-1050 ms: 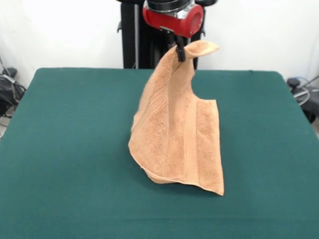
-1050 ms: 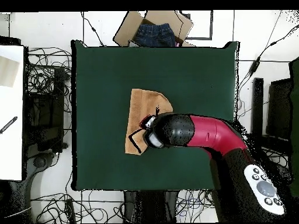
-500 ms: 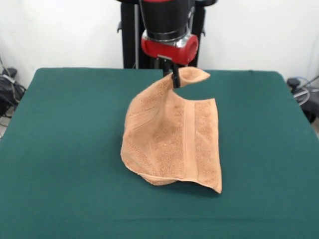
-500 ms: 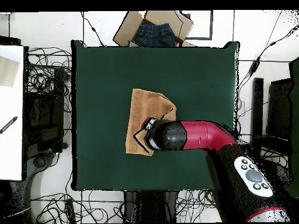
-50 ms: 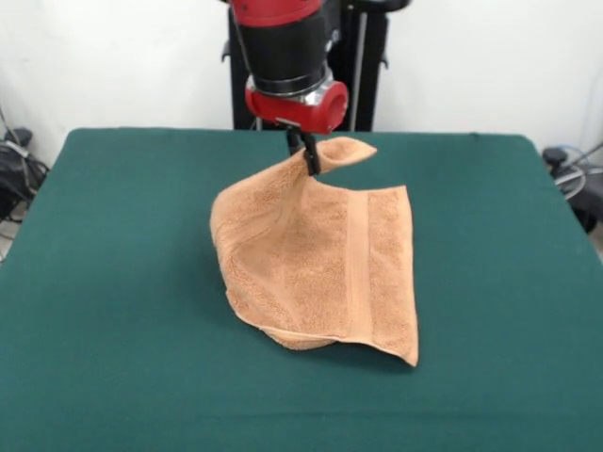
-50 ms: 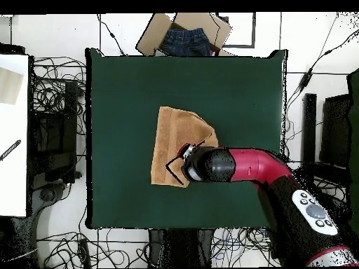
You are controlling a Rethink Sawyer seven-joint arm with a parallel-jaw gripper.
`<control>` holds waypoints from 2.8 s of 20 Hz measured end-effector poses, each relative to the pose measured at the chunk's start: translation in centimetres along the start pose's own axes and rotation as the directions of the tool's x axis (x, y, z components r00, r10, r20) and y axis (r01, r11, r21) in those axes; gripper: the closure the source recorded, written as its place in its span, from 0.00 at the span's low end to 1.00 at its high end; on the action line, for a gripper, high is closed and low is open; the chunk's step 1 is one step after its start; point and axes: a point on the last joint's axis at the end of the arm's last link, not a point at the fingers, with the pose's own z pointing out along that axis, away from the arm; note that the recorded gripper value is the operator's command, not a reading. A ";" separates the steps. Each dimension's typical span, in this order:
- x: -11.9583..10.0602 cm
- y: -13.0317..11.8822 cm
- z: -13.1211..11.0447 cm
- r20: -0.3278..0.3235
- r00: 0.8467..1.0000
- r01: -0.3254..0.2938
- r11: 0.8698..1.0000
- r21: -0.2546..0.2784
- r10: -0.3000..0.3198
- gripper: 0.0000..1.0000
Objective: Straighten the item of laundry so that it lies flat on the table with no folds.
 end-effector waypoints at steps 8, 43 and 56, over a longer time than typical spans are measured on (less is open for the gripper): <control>-0.8 -2.2 0.2 0.002 1.000 -0.010 1.000 -0.007 0.010 1.00; -1.2 -6.4 -0.1 -0.129 0.967 0.225 0.974 0.036 -0.219 1.00; -2.8 -6.0 -6.6 -0.117 0.968 0.235 0.966 0.109 -0.222 1.00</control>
